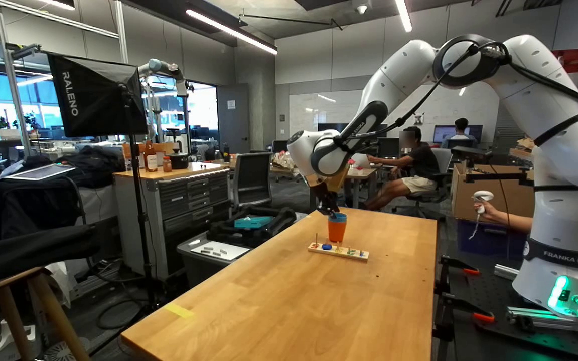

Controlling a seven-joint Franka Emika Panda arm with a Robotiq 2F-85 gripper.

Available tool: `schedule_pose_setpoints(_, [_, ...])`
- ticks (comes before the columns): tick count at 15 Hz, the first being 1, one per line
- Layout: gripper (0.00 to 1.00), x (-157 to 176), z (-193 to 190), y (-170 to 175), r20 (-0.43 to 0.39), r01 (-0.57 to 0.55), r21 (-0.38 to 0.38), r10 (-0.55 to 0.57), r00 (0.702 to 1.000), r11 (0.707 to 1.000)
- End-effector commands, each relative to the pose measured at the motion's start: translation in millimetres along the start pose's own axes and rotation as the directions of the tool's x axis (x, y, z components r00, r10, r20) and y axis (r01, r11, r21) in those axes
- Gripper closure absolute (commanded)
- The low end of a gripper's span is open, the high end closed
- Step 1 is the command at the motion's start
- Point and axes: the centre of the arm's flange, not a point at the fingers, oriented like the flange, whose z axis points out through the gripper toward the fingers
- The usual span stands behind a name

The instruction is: Put the blue cup into the orange one

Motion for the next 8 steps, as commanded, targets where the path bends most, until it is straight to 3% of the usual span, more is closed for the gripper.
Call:
schedule_pose_setpoints(1, [0.31, 10, -14, 0, -0.017, 0.002, 0.021, -0.002, 1.0, 1.0])
schedule_pose_setpoints(5, [0.0, -2, -56, -4, -0.073, 0.07, 0.117, -0.062, 0.995, 0.991])
schedule_pose_setpoints(8, [0.0, -17, -103, -7, -0.155, 0.135, 0.21, -0.103, 0.983, 0.968])
